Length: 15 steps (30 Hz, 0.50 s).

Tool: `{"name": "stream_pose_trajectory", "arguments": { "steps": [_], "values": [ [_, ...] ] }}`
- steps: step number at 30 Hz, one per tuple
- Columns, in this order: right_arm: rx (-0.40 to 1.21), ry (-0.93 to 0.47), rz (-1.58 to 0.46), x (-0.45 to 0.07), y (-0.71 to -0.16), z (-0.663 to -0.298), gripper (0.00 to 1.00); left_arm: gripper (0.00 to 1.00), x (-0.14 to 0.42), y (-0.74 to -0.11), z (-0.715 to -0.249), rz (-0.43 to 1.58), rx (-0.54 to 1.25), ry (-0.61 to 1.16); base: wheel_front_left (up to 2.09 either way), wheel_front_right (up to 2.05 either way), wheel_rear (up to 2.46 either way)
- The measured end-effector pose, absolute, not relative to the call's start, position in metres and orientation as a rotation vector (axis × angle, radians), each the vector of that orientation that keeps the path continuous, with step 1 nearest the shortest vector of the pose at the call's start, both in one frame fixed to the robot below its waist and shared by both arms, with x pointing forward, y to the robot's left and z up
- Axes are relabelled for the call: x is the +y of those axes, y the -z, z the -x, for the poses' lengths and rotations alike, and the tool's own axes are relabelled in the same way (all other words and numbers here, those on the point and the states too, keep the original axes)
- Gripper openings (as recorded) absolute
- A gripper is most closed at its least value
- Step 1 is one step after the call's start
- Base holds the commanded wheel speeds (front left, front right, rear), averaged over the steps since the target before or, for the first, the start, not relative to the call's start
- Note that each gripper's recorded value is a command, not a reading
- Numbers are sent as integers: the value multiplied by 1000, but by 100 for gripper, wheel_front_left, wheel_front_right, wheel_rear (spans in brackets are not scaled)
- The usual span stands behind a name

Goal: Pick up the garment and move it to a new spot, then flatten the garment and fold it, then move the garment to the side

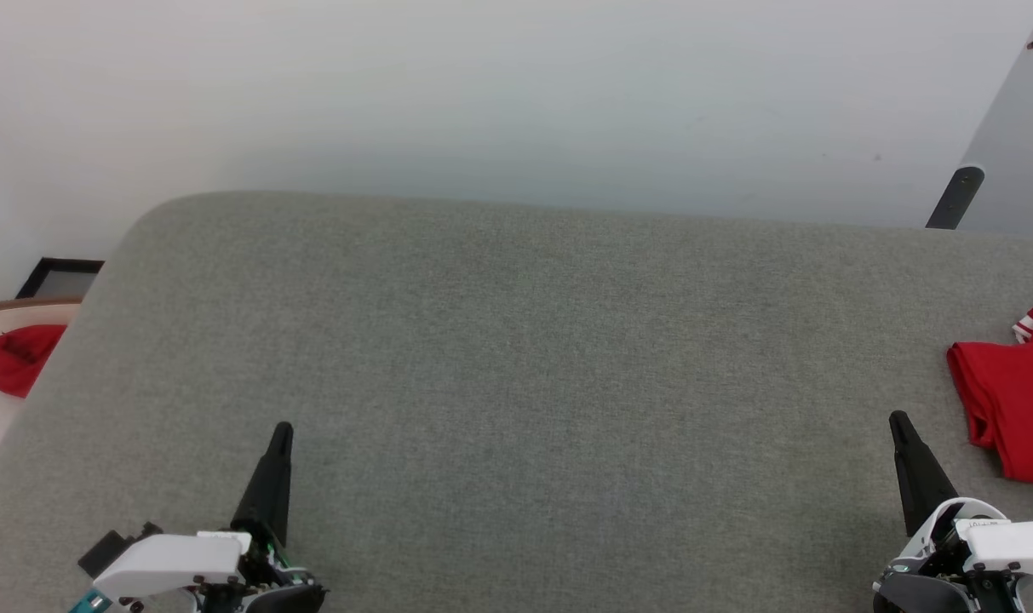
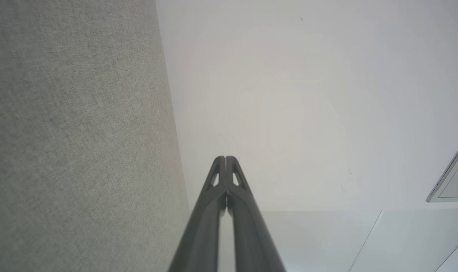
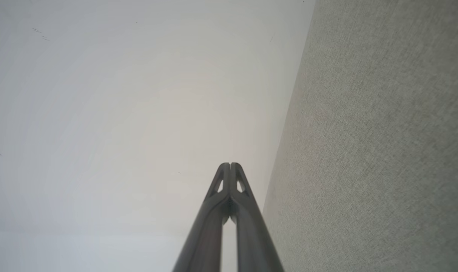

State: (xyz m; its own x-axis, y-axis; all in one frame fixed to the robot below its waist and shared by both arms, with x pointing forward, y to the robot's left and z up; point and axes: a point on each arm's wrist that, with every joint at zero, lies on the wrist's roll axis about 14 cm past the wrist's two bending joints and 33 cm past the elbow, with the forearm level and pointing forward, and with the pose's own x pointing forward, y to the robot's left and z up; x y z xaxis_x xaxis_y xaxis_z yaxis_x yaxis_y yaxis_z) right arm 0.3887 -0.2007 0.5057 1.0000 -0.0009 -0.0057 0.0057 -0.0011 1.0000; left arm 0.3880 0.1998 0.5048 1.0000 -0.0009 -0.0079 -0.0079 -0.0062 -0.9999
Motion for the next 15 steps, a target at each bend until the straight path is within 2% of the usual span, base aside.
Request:
{"name": "stream_pose_trajectory", "arguments": {
  "steps": [15],
  "values": [
    [4,5,-1572,-201,-506,-389,0,0,200,-505,-388,1574,6,-7,0,0,0]
  ]
}}
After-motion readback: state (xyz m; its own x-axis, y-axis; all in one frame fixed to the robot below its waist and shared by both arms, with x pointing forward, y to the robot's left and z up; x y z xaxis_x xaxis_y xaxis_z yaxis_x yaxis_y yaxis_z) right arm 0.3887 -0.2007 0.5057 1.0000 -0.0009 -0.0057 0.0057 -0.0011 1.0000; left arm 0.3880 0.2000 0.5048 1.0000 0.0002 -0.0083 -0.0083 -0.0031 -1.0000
